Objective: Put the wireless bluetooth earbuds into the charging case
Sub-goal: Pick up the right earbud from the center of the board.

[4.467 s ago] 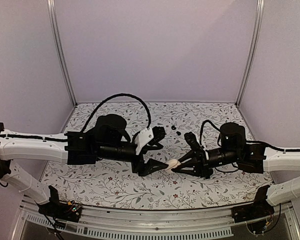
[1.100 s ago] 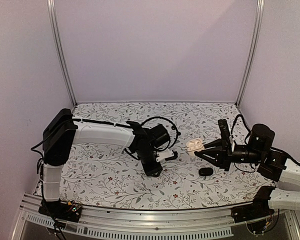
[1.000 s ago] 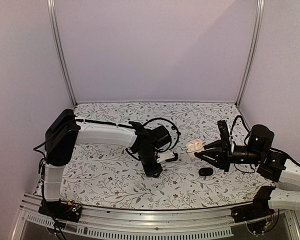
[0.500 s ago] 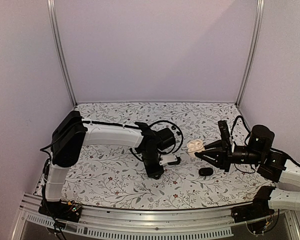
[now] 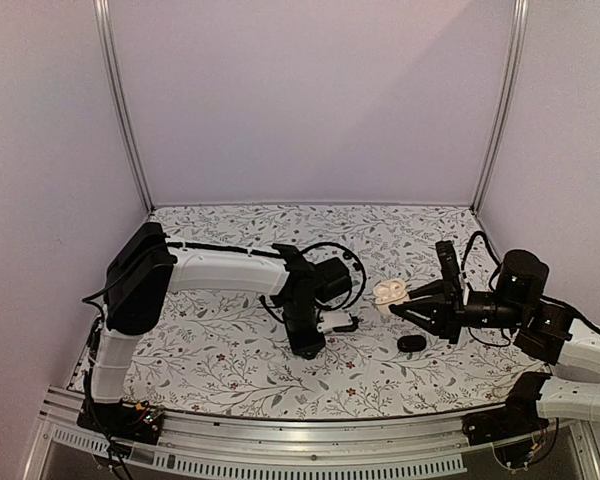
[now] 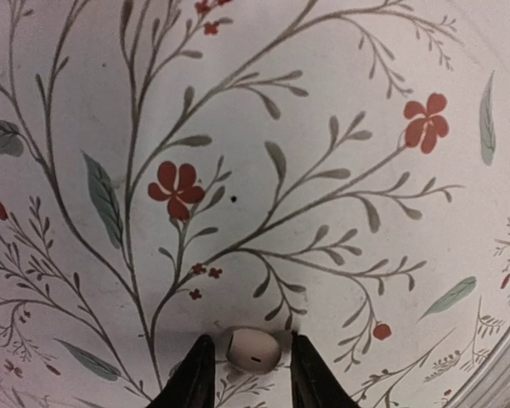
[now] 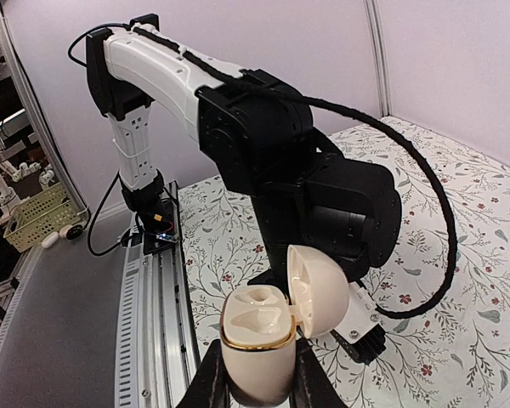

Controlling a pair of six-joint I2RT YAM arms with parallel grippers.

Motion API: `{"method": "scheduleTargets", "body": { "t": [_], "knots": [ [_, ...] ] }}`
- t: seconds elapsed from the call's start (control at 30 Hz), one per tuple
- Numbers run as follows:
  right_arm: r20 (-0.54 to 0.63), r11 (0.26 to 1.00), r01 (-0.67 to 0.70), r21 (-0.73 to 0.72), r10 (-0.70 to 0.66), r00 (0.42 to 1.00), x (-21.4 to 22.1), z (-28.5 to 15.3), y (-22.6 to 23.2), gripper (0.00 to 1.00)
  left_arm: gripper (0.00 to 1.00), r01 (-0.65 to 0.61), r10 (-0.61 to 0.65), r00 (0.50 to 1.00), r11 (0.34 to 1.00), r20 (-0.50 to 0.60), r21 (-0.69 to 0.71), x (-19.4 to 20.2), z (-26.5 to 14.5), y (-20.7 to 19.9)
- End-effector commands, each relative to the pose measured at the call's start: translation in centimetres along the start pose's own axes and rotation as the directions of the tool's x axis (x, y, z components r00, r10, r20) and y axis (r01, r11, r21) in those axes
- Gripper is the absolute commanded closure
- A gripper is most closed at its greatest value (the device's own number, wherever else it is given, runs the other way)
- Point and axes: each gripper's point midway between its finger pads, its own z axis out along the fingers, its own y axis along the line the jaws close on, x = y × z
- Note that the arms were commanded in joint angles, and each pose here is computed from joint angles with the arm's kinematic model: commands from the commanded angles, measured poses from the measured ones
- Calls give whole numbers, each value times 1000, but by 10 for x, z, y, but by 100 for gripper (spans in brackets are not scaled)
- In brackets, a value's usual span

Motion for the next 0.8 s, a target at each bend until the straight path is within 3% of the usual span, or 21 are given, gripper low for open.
{"method": "scheduleTargets", "body": {
  "t": [0.0,0.2,0.5,0.63,0.77],
  "knots": [
    [18,1000,8,-2,-8,1000,-4,0,0,100,69,-17,18,998,1000,-56,5,9,9,-8],
    [12,1000,5,-2,-5,1000,-4,1,-1,100,80,-21,20,999,1000,-36,-20,4,7,-5],
    [19,999,35,-18,-34,999,-8,3,1,100,94,33,-29,989,999,143,-25,-16,-22,4],
    [41,996,71,-45,-69,997,-11,3,6,100,95,100,-90,960,995,264,-28,-20,-46,16],
    [72,992,115,-46,-112,991,-15,3,7,100,95,183,-157,898,983,410,-25,-19,-79,34]
  ]
}}
